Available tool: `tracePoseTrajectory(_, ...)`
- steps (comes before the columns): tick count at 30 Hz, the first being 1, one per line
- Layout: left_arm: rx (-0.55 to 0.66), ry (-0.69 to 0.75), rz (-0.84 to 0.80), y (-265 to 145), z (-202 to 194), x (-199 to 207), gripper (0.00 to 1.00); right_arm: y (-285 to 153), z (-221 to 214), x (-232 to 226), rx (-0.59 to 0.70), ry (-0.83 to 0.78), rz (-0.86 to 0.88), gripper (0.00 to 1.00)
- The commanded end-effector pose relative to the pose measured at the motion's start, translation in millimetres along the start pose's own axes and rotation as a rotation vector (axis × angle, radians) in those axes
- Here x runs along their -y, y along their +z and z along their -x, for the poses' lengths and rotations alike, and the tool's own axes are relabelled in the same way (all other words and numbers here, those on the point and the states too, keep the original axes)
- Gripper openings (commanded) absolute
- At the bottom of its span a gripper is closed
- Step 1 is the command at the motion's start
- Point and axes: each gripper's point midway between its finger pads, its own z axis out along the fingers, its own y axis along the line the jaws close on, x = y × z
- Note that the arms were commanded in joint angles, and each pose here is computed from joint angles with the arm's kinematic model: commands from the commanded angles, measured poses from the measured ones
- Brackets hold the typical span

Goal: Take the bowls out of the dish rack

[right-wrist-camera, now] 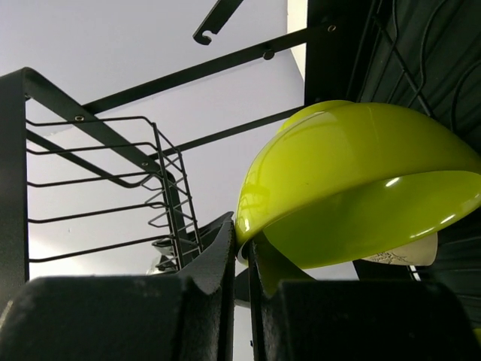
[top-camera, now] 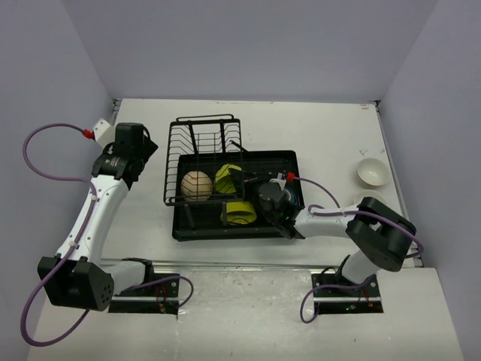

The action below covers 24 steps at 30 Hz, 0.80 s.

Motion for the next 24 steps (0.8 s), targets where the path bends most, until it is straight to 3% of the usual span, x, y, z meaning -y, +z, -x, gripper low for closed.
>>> tracePoseTrajectory(1,0.049,-0.035,0.004,-2.4,10.9,-0.5,1.00,-3.4,4.6,-26.2,0.014,0.361,0.001,0.00)
tracePoseTrajectory(12,0.039,-0.028,0.009,0.2,6.2,-2.5,1.00,-16.4,16.3,-50.4,-0.002,0.267,0.059,0.00)
tracePoseTrajectory(24,0.073,-0.009,0.004,-3.7,20.8,2.9,1.00,2.6,33.5,-92.6,-0.038,0.197,0.125,0.00)
